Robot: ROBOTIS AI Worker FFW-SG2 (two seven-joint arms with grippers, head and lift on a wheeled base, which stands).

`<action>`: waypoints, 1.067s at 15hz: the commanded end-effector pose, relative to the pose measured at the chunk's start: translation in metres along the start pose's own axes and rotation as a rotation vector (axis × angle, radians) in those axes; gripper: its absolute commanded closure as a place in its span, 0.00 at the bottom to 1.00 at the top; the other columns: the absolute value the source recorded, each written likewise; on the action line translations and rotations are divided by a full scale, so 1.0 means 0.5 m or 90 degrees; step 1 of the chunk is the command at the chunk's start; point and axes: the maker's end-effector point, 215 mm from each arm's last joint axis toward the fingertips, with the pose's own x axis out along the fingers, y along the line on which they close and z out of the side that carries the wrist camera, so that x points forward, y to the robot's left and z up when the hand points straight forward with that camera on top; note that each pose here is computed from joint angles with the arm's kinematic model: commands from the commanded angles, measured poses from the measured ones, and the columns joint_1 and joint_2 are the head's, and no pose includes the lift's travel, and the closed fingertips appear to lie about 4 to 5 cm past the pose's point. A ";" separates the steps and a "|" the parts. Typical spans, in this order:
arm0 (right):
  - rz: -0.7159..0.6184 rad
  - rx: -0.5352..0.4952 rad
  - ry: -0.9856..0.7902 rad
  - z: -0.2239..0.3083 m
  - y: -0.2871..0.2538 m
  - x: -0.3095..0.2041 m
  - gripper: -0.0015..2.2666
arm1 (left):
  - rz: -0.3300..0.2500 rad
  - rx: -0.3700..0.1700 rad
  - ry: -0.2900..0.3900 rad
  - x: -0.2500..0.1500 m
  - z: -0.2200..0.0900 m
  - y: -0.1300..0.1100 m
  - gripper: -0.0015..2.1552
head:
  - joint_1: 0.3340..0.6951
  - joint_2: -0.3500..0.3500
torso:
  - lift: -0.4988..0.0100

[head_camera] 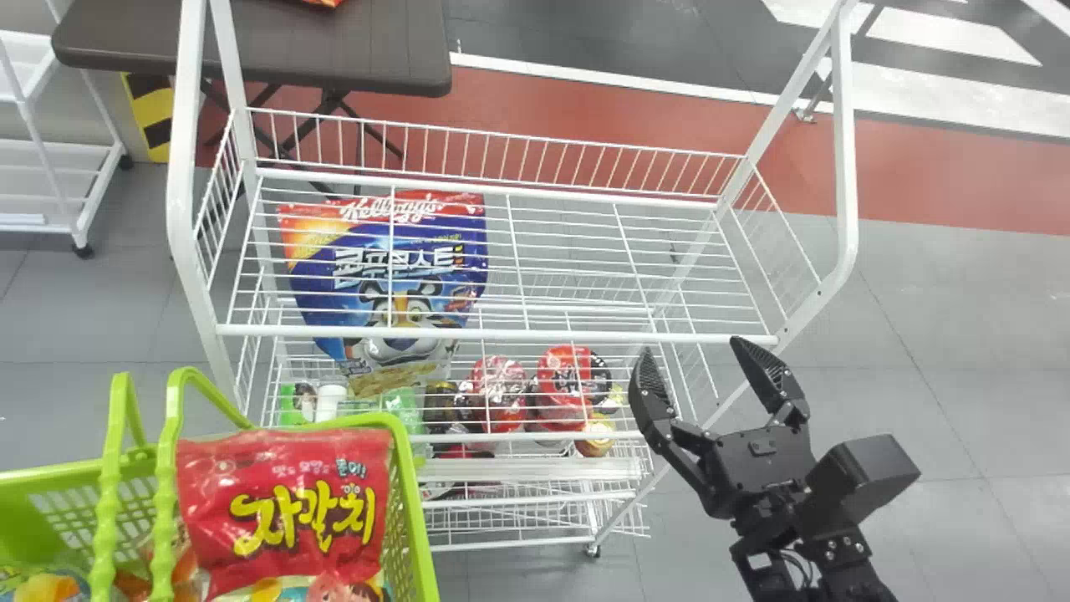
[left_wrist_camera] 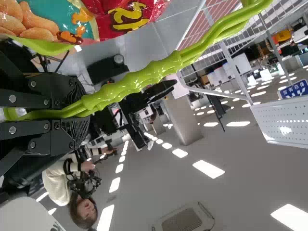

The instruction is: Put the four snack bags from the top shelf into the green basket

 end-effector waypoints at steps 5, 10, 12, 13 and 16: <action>0.000 0.007 -0.002 0.000 0.011 0.003 0.04 | -0.001 0.000 -0.001 -0.006 0.002 0.000 1.00 | 1.00 0.16 | 0.98; 0.000 0.010 -0.005 0.004 0.017 0.008 0.04 | 0.001 -0.002 -0.005 -0.010 0.009 0.008 1.00 | 1.00 0.18 | 0.98; -0.003 0.011 -0.005 0.003 0.016 0.008 0.04 | 0.001 -0.006 -0.006 -0.011 0.009 0.010 1.00 | 1.00 0.19 | 0.98; -0.003 0.011 -0.005 0.004 0.016 0.009 0.04 | 0.001 -0.006 -0.006 -0.011 0.009 0.010 1.00 | 1.00 0.19 | 0.98; -0.002 0.012 -0.002 -0.002 0.018 0.007 0.04 | 0.000 -0.008 -0.008 -0.011 0.009 0.012 1.00 | 1.00 0.20 | 0.98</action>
